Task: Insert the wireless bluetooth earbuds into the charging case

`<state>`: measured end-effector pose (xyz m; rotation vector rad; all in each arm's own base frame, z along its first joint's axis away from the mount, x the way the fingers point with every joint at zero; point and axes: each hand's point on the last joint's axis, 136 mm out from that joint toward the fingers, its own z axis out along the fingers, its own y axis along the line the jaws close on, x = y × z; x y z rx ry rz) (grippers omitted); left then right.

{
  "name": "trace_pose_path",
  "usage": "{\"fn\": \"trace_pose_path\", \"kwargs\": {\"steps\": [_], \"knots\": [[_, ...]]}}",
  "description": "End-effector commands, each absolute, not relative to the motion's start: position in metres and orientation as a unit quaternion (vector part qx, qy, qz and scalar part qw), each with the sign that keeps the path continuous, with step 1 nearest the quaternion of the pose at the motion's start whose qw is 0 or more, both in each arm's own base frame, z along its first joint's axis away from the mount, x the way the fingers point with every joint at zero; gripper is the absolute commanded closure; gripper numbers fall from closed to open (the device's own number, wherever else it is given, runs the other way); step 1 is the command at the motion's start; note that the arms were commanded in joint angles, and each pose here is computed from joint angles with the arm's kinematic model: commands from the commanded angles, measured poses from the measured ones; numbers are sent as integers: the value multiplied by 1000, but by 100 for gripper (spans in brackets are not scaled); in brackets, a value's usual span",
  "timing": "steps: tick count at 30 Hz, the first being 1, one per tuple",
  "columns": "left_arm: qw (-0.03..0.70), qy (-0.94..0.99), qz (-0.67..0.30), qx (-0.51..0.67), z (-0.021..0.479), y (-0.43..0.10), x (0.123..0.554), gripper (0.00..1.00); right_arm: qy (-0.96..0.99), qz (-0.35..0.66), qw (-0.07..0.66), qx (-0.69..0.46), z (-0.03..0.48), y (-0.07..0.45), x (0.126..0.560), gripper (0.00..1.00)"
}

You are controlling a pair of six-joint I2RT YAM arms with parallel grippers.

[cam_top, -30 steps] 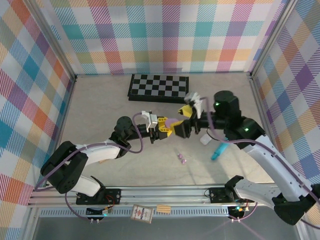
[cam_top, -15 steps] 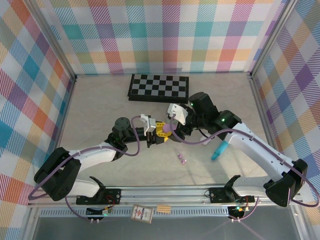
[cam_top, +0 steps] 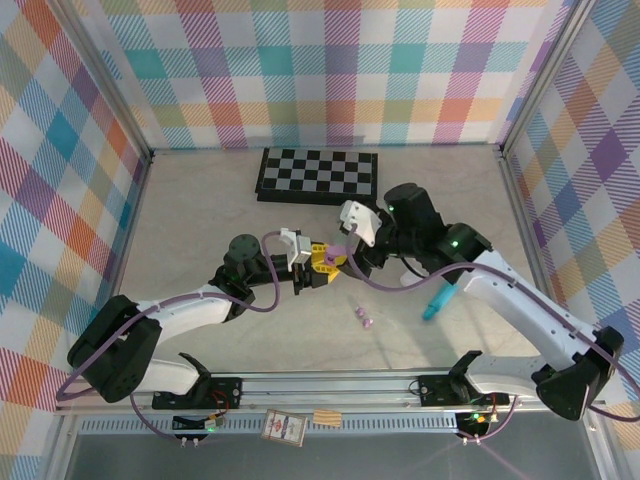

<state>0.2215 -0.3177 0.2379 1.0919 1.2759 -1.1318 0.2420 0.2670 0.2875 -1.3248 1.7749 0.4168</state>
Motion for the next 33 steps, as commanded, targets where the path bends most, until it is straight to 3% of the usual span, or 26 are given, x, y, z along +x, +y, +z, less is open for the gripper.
{"fn": "trace_pose_path", "kwargs": {"steps": [1,9,17,22,26,33], "knots": [[536,501,-482,479,251,-316,208,71,704,164,478,-500,318,261,250,8],[538,498,-482,479,254,-315,206,71,745,144,507,-409,343,245,270,9],[551,505,-475,465,254,-311,217,70,680,287,515,-436,380,260,213,4],[576,500,-484,430,263,-298,233,70,753,287,517,-289,377,224,237,2],[591,497,-486,410,270,-288,242,70,828,285,463,-136,344,189,256,8],[619,500,-472,379,276,-271,260,70,905,300,300,-25,248,181,237,10]]}}
